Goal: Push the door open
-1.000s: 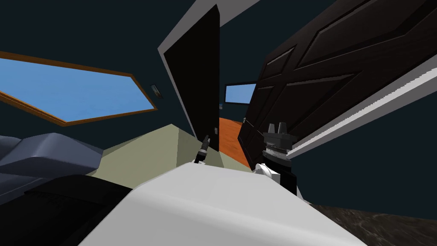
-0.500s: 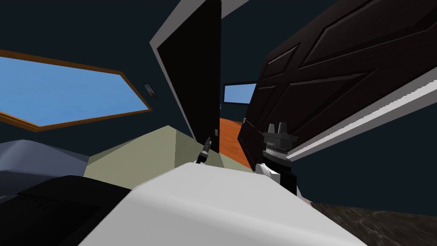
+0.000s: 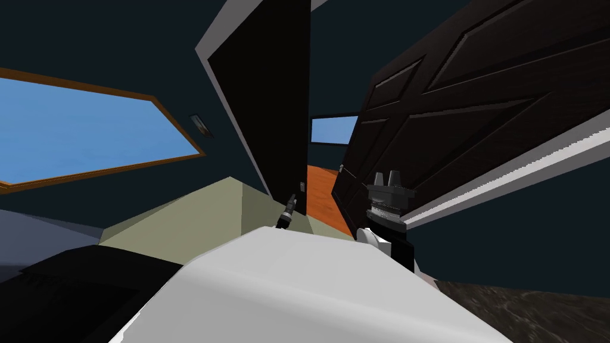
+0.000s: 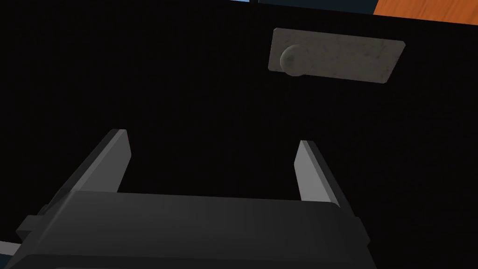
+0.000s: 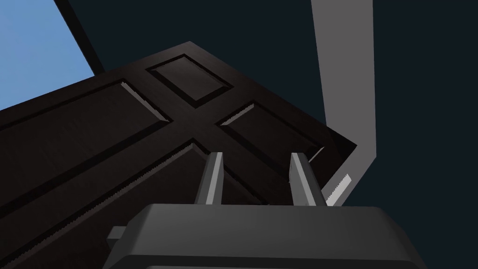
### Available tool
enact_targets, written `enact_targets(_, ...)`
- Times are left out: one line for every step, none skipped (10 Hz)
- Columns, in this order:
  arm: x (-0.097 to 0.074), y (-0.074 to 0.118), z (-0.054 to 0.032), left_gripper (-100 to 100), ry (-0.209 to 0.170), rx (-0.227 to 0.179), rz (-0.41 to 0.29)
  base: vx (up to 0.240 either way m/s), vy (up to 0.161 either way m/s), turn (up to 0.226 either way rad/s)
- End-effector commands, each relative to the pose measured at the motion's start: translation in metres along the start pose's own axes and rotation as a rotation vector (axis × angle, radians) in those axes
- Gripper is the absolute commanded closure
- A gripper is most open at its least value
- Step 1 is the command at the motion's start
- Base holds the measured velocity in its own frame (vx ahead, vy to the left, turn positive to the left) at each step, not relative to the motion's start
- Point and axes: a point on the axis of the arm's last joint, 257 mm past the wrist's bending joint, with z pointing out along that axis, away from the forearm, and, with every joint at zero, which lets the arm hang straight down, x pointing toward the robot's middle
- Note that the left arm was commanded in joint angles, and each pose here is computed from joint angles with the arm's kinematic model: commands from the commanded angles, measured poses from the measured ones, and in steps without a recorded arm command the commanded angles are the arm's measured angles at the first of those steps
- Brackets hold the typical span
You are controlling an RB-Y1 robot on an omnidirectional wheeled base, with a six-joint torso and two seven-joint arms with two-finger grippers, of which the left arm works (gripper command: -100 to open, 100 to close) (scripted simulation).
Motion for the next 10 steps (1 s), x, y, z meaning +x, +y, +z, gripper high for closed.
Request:
enact_targets(0.003,0.010,-0.0021,-100,0.007,-0.016,-0.002,0.046,0.050,-0.028)
enact_targets(0.006,0.016,-0.0036,-100,0.013,-0.030,-0.004,0.059,0.054,-0.065)
enact_targets(0.009,0.023,-0.0051,-100,0.019,-0.044,-0.006,0.068,0.060,-0.062)
enact_targets(0.011,0.028,-0.0065,-100,0.024,-0.055,-0.008,0.072,0.067,-0.053)
enact_targets(0.014,0.033,-0.0078,-100,0.029,-0.066,-0.010,0.076,0.071,-0.055)
enact_targets(0.016,0.038,-0.0092,-100,0.034,-0.077,-0.012,0.066,0.064,-0.050)
enact_targets(0.018,0.043,-0.0106,-100,0.039,-0.088,-0.013,0.063,0.066,-0.043)
enact_targets(0.022,0.050,-0.0127,-100,0.045,-0.103,-0.016,0.079,0.078,-0.072)
enact_targets(0.025,0.056,-0.0148,-100,0.052,-0.118,-0.018,0.091,0.087,-0.067)
enact_targets(0.027,0.059,-0.0159,-100,0.055,-0.125,-0.020,0.099,0.079,-0.046)
